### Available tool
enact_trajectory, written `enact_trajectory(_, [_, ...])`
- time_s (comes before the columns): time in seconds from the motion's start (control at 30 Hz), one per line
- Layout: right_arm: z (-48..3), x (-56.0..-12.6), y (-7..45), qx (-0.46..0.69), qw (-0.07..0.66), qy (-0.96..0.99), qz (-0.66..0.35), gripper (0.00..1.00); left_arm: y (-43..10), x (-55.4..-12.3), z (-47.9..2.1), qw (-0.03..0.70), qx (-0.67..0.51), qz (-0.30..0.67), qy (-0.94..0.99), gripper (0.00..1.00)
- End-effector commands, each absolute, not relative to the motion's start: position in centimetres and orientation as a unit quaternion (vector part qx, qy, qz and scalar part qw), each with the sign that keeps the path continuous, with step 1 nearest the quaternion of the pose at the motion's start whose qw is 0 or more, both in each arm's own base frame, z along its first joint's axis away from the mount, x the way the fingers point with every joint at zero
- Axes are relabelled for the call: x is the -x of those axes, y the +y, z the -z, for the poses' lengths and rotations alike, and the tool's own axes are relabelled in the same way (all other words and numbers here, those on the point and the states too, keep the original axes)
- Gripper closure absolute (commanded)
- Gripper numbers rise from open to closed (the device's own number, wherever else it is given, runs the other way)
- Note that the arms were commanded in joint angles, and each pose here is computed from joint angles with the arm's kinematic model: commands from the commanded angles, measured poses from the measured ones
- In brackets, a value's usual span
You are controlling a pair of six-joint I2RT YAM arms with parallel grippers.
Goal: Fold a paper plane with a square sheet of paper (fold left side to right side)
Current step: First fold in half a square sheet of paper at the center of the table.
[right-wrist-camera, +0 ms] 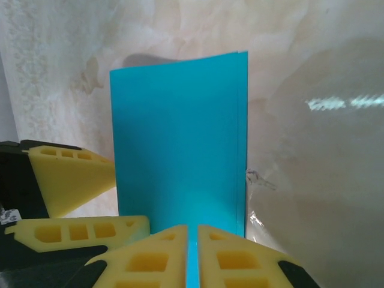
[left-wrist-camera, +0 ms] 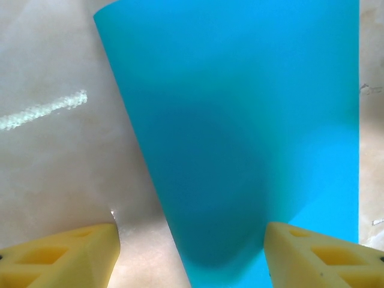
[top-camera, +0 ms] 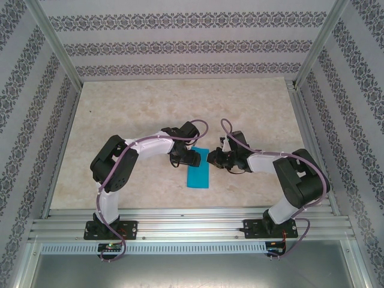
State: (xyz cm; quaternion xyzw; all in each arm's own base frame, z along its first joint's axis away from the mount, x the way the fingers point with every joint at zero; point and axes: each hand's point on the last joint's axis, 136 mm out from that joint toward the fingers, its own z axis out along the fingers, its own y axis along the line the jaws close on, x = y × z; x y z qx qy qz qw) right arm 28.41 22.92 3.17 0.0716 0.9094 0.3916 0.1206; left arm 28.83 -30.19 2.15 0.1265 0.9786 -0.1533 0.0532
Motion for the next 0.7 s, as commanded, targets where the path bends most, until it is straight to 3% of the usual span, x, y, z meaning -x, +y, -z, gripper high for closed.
enact_trajectory(0.0, [-2.6,-28.1,23.8,-0.067,0.110,0.907,-0.401,0.89,-32.1,-28.1,0.6,0.044,-0.153,0.162,0.974,0.33])
enact_trajectory(0.67, [0.8,-26.9,22.0,-0.063,0.079,0.942,-0.319,0.90,-32.3,-28.1,0.3,0.048,-0.157,0.166,0.972,0.33])
